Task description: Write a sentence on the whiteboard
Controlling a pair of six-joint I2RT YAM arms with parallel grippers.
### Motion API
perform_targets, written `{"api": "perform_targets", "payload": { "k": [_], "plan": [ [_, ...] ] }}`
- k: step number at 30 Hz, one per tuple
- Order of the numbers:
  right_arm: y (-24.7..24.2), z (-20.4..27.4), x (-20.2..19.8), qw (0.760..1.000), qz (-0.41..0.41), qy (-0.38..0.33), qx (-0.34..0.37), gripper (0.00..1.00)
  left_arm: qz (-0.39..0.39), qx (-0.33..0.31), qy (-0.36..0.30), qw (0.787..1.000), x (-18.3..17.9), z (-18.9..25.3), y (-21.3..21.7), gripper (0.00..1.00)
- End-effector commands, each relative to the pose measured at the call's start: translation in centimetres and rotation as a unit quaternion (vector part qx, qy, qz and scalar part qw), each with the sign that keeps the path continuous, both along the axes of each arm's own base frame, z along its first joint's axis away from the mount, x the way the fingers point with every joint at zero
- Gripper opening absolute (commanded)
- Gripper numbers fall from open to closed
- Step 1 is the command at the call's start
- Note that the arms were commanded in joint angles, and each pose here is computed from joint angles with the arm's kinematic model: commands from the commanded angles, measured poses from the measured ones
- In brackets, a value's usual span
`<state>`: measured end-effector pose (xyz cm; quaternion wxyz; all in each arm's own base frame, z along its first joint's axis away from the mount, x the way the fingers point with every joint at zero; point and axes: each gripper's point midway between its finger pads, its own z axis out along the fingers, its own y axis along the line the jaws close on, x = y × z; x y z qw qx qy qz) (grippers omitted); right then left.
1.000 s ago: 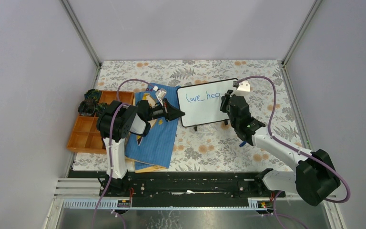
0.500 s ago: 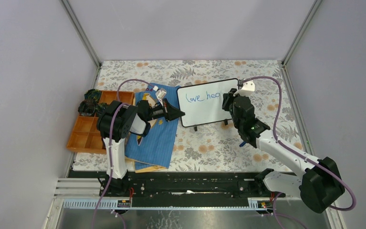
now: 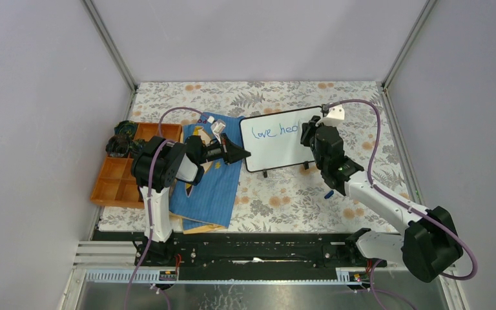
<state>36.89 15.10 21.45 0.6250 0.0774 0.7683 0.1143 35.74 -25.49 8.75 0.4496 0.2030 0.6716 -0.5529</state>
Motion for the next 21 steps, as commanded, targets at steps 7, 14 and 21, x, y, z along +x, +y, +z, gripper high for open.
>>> {"api": "perform_targets", "payload": {
  "k": [7, 14, 21],
  "plan": [
    [0.3, 3.1, 1.6, 0.999, -0.005, -0.041, 0.028, 0.0, 0.025, 0.041, 0.056, 0.997, 0.0, -4.5, 1.2, 0.0],
    [0.1, 2.1, 1.8, 0.999, -0.01, -0.029, 0.024, 0.0, 0.025, 0.042, 0.057, 0.997, 0.0, -4.5, 1.1, 0.0],
    [-0.1, 1.1, 1.6, 1.0, -0.011, -0.016, 0.018, 0.0, 0.026, 0.042, 0.057, 0.997, 0.0, -4.5, 1.1, 0.0]
  ]
}}
